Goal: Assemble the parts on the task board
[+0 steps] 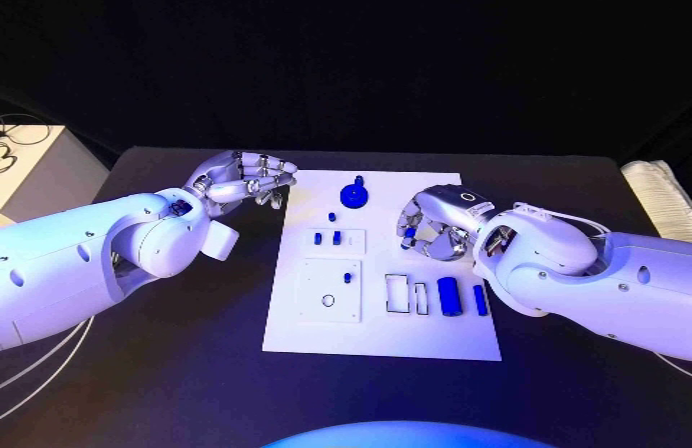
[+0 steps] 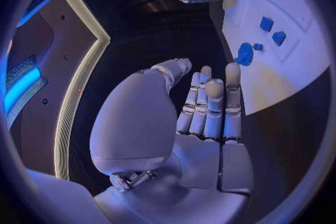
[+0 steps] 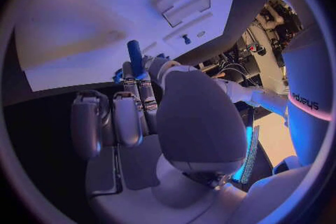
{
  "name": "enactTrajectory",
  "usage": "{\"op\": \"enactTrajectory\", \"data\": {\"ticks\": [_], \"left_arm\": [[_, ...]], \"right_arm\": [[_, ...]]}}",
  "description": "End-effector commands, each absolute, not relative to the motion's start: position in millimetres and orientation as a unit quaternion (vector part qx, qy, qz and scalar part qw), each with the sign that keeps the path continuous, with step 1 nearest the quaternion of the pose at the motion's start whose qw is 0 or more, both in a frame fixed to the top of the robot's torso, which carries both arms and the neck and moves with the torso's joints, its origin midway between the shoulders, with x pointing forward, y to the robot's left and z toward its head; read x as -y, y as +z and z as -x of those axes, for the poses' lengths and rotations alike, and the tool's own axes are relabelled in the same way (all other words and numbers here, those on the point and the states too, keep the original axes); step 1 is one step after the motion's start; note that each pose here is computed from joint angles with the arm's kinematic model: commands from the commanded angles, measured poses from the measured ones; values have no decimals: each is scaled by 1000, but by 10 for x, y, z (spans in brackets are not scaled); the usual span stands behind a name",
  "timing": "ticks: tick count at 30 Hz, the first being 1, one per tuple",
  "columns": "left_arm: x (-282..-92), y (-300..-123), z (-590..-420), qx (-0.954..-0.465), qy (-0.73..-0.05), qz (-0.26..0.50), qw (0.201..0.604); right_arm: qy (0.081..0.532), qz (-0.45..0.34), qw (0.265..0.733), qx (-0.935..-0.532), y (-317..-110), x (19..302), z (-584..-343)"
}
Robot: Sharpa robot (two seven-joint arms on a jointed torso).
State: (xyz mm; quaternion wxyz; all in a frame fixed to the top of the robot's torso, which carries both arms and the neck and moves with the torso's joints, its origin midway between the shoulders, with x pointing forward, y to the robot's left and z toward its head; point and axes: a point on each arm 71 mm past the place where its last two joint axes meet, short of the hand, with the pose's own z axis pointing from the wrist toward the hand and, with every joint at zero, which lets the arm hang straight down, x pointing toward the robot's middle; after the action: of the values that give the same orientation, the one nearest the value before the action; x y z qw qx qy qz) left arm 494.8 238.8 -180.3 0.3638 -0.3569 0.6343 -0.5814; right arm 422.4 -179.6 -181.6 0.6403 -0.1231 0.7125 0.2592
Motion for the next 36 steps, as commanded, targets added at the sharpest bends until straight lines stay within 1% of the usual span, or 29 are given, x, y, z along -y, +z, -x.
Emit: {"op": "enactTrajectory", "data": {"ticks": [1, 8, 15, 19, 21, 25, 32, 36], "left_arm": [[-2357, -1799, -4943, -635, -587, 352, 358], [-2337, -1802, -4944, -636, -588, 351, 356], [-2312, -1806, -4943, -637, -589, 350, 354], [-2308, -1807, -4943, -637, -589, 350, 354], [-2307, -1807, -4942, -637, -589, 350, 354], [-2299, -1807, -4940, -637, -589, 350, 353], [-2291, -1807, -4938, -637, -589, 350, 353], [-2287, -1808, -4939, -637, -590, 350, 353]], "right_arm": [[276, 121, 655, -693, -1709, 1735, -4181], [320, 124, 649, -679, -1605, 1486, -4070], [367, 130, 634, -669, -1637, 1170, -3943], [387, 136, 622, -667, -1722, 1000, -3882], [390, 137, 620, -667, -1748, 968, -3871], [400, 141, 608, -671, -1897, 840, -3830], [405, 144, 592, -682, -2103, 738, -3791], [406, 145, 587, -686, -2170, 709, -3779]]}}
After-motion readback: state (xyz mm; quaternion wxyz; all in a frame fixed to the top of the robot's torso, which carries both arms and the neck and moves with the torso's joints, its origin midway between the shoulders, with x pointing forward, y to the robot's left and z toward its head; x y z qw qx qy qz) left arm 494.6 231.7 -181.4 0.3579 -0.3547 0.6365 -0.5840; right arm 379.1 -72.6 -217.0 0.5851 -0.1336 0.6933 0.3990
